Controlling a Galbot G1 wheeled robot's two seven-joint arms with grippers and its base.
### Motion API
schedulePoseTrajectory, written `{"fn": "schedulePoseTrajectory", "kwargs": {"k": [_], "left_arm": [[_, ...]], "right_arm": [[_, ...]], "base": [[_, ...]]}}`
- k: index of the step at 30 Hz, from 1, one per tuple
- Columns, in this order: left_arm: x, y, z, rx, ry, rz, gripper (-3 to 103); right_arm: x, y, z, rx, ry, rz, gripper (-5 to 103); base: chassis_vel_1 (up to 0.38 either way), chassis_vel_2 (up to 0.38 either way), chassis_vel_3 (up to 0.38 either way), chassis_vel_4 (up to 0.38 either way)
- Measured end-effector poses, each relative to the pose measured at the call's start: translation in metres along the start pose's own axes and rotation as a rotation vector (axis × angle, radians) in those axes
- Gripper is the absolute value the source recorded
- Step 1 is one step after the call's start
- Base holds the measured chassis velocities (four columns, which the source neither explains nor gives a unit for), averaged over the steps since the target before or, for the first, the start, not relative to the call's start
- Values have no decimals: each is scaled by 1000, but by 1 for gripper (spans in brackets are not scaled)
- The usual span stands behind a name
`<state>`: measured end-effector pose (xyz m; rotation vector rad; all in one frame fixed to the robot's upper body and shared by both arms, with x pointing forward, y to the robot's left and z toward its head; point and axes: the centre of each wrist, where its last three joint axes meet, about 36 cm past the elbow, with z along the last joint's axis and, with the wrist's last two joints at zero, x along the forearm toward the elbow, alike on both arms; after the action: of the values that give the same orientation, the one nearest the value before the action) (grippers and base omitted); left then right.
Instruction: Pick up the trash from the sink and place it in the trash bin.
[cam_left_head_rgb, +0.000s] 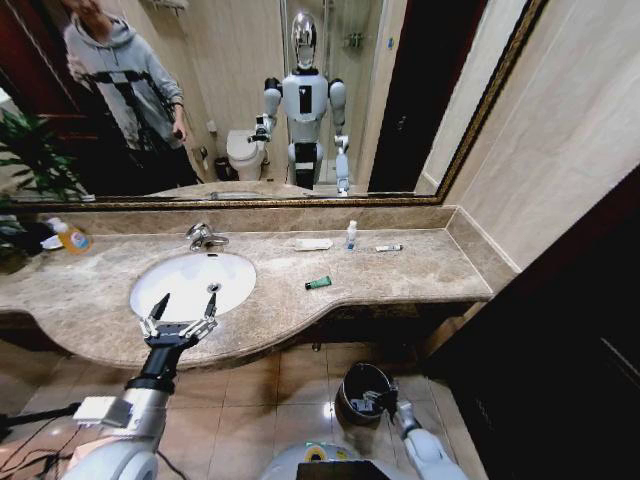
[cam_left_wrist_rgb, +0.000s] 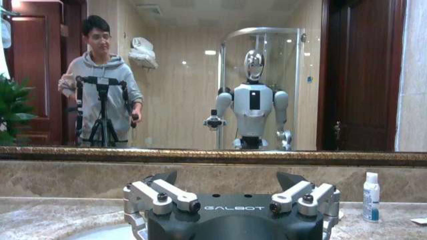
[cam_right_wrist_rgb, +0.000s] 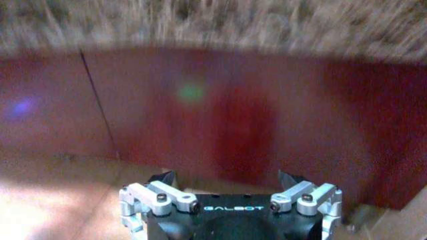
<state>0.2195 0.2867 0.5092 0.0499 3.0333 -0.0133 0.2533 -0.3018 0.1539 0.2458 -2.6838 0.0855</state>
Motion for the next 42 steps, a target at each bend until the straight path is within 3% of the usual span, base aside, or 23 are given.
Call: {"fn": "schedulePoseTrajectory", "kwargs": {"k": [8, 20, 29, 35, 42], "left_arm": [[0, 0, 0, 0, 0, 0, 100], [0, 0, 0, 0, 0, 0, 100], [0, 0, 0, 0, 0, 0, 100], [0, 0, 0, 0, 0, 0, 100], [0, 0, 0, 0, 0, 0, 100]], "right_arm": [[64, 18, -60, -59, -133, 18, 100], [129, 41, -139, -56, -295, -11, 100], [129, 47, -186, -34, -381, -49, 100], [107, 45, -218, -18, -417, -79, 100], [54, 10, -272, 46, -449, -126, 100]], "base": [[0, 0, 0, 0], [0, 0, 0, 0], [0, 0, 0, 0], [0, 0, 0, 0], [0, 0, 0, 0]]}}
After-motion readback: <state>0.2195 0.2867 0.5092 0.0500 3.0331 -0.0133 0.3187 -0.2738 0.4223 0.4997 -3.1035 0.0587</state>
